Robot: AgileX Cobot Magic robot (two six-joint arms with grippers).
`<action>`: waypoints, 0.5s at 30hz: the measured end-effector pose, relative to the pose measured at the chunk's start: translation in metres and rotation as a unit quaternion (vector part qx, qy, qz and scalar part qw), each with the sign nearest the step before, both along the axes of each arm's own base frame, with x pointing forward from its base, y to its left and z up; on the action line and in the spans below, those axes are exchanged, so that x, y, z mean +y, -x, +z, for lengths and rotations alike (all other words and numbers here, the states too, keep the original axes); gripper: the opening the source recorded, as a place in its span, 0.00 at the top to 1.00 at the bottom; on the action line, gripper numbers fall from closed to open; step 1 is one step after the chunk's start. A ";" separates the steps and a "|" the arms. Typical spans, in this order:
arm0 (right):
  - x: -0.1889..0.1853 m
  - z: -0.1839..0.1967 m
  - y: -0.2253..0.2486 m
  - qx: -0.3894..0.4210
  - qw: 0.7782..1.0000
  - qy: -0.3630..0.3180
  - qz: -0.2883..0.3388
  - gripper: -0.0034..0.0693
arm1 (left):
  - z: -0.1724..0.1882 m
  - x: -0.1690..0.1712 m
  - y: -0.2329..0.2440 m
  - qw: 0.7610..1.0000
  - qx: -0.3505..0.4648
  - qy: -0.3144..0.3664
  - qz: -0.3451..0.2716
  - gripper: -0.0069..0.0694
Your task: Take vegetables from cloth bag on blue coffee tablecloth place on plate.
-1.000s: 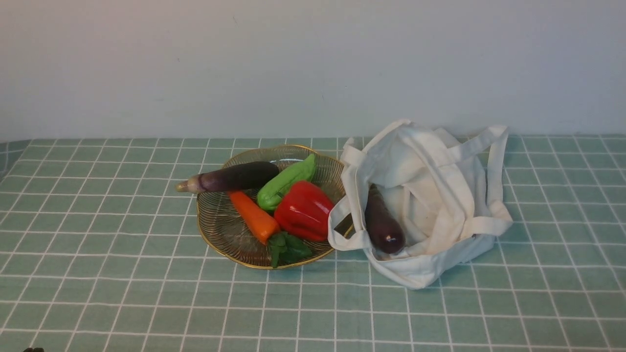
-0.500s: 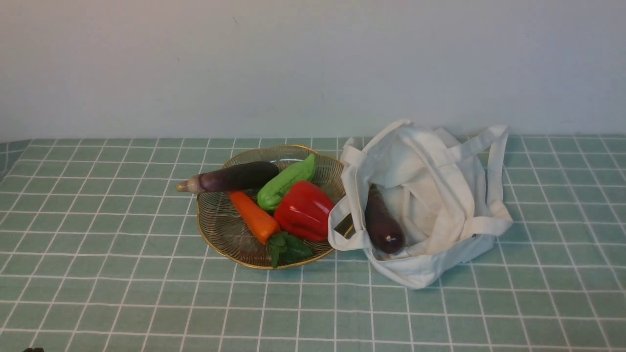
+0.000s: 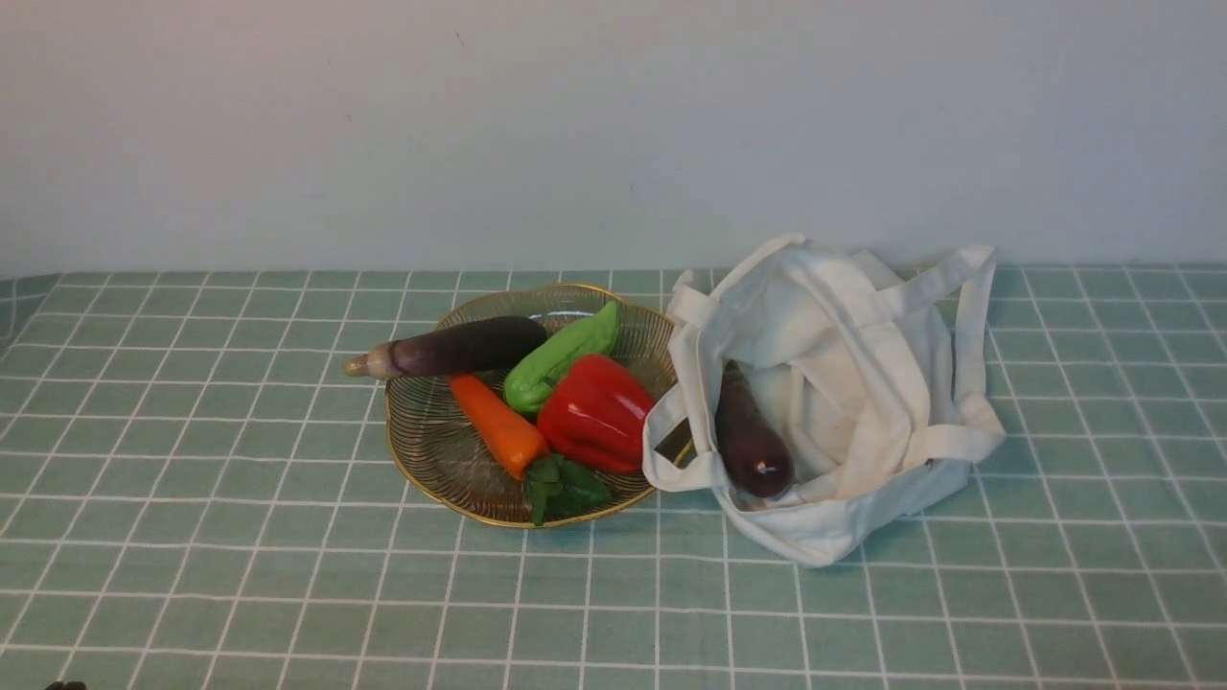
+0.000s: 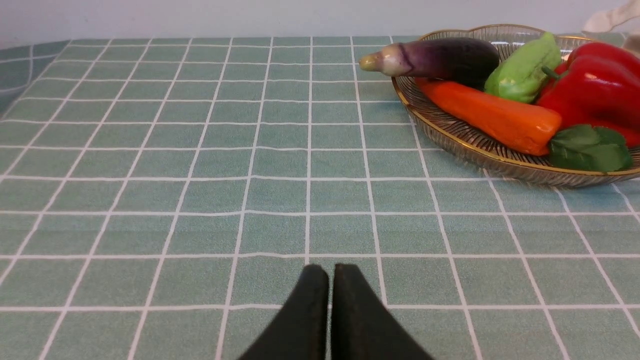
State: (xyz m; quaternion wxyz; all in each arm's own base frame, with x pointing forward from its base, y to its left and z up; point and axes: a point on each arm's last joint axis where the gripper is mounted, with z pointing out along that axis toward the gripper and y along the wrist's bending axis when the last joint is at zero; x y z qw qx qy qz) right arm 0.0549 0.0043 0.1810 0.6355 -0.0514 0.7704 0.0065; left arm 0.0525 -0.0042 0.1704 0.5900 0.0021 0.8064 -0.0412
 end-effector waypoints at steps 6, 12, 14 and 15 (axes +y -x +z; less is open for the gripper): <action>0.000 0.000 0.000 0.000 1.000 0.000 0.000 0.97 | 0.000 0.000 0.000 1.000 0.000 0.000 0.000 0.92; 0.000 0.000 0.000 0.000 1.000 0.001 0.000 0.97 | 0.000 0.000 0.000 1.000 0.000 0.000 0.000 0.92; 0.000 0.000 0.000 0.000 1.000 0.002 0.000 0.97 | 0.000 0.000 0.000 1.000 0.000 0.000 0.000 0.92; 0.000 0.000 0.000 0.000 1.000 0.003 0.000 0.97 | 0.000 0.000 0.000 1.000 0.000 0.000 0.000 0.92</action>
